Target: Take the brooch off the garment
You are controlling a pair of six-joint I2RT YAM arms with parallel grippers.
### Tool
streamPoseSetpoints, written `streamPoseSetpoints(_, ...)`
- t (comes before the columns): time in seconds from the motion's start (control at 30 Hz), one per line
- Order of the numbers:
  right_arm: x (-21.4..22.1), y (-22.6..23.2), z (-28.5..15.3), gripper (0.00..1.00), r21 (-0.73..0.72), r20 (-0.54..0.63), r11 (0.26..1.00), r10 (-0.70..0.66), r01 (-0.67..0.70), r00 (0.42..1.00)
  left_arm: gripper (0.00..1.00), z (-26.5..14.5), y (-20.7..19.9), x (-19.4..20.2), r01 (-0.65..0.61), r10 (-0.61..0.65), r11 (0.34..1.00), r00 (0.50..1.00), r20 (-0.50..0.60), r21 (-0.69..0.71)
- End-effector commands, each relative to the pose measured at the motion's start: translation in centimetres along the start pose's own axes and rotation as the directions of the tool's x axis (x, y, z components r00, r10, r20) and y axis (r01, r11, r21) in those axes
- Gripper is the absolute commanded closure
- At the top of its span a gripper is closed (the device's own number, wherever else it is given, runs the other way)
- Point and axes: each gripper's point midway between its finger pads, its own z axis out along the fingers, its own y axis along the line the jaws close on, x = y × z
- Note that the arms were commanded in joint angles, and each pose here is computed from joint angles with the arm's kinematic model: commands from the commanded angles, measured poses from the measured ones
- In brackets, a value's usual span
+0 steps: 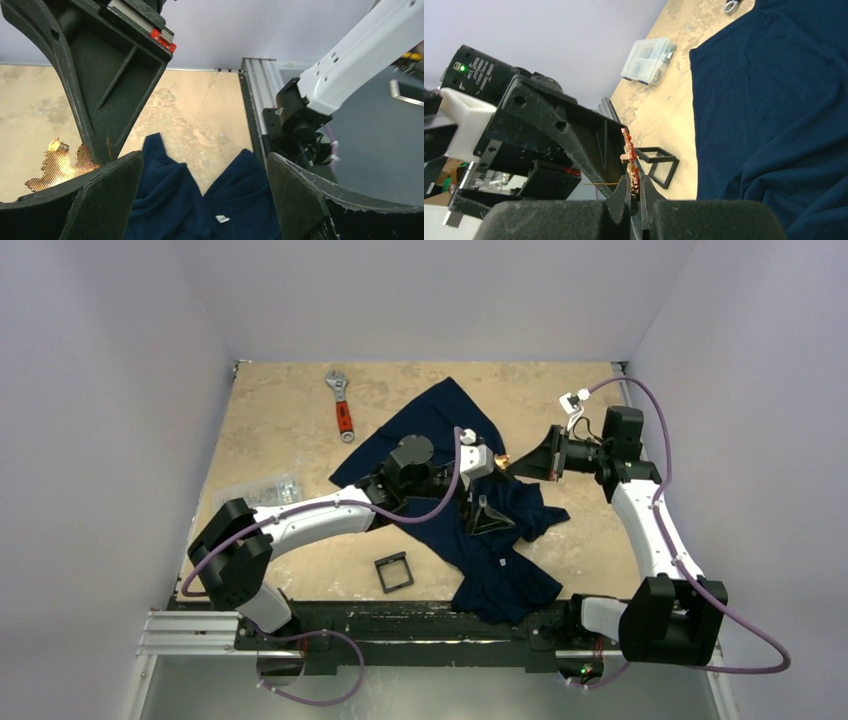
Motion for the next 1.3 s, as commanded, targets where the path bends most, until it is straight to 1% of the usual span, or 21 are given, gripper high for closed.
streamPoseSetpoints(0.0, 1.2, 0.5, 0.0, 1.00, -0.043, -0.032, 0.997, 0.067, -0.069, 0.997, 0.06, -0.5, 1.7, -6.5, 0.037, -0.036, 0.999, 0.988, 0.152, -0.002)
streamPoseSetpoints(0.1, 1.2, 0.2, 0.1, 1.00, -0.036, -0.032, 0.996, 0.080, -0.081, 0.996, 0.06, -0.6, 2.0, -6.6, 0.046, -0.043, 0.999, 0.987, 0.156, -0.016)
streamPoseSetpoints(0.33, 1.4, -0.5, 0.2, 1.00, -0.021, -0.038, 0.992, 0.122, -0.123, 0.992, 0.06, -0.5, 2.4, -7.7, 0.112, -0.107, 0.994, 0.978, 0.180, -0.017)
streamPoseSetpoints(0.47, 1.4, -0.5, 0.2, 1.00, -0.021, -0.040, 0.991, 0.133, -0.134, 0.990, 0.06, -0.6, 3.1, -7.7, 0.149, -0.138, 0.988, 0.972, 0.189, -0.044)
streamPoseSetpoints(0.53, 1.3, -0.6, 0.2, 1.00, -0.018, -0.039, 0.989, 0.147, -0.147, 0.988, 0.05, -1.0, 3.8, -8.3, 0.156, -0.139, 0.985, 0.969, 0.202, -0.070)
streamPoseSetpoints(0.63, 1.3, -0.7, 0.2, 1.00, -0.018, -0.038, 0.986, 0.168, -0.169, 0.985, 0.04, -2.9, 5.3, -9.8, 0.177, -0.144, 0.975, 0.963, 0.226, -0.133)
streamPoseSetpoints(0.7, 1.1, -0.6, 0.2, 1.00, -0.020, -0.036, 0.985, 0.171, -0.172, 0.985, 0.04, -4.6, 7.0, -9.5, 0.235, -0.193, 0.949, 0.960, 0.204, -0.209)
streamPoseSetpoints(0.73, 1.1, -0.5, 0.2, 1.00, -0.020, -0.035, 0.984, 0.174, -0.174, 0.984, 0.05, -5.6, 8.0, -9.0, 0.274, -0.230, 0.926, 0.955, 0.188, -0.259)
streamPoseSetpoints(0.8, 1.0, -0.4, 0.2, 1.00, -0.021, -0.034, 0.984, 0.177, -0.178, 0.984, 0.09, -7.4, 9.4, -7.4, 0.362, -0.331, 0.869, 0.932, 0.148, -0.337)
streamPoseSetpoints(0.87, 1.0, -0.5, 0.2, 1.00, -0.024, -0.036, 0.981, 0.190, -0.191, 0.981, 0.17, -8.4, 9.5, -5.8, 0.436, -0.419, 0.832, 0.899, 0.126, -0.343)
streamPoseSetpoints(1.0, 1.1, -0.8, 0.3, 1.00, -0.033, -0.044, 0.973, 0.227, -0.229, 0.973, 0.39, -8.4, 7.9, -3.7, 0.565, -0.562, 0.776, 0.821, 0.099, -0.280)
streamPoseSetpoints(1.07, 1.1, -0.8, 0.4, 1.00, -0.039, -0.045, 0.969, 0.244, -0.246, 0.969, 0.45, -7.7, 7.3, -3.6, 0.618, -0.610, 0.751, 0.784, 0.114, -0.231)
streamPoseSetpoints(1.1, 1.1, -0.9, 0.4, 1.00, -0.041, -0.045, 0.966, 0.252, -0.254, 0.967, 0.46, -7.4, 7.2, -3.3, 0.644, -0.636, 0.732, 0.763, 0.115, -0.222)
streamPoseSetpoints(1.27, 1.2, -0.8, 0.4, 1.00, -0.050, -0.054, 0.961, 0.268, -0.271, 0.962, 0.46, -6.0, 7.1, -2.9, 0.703, -0.699, 0.688, 0.708, 0.098, -0.180)
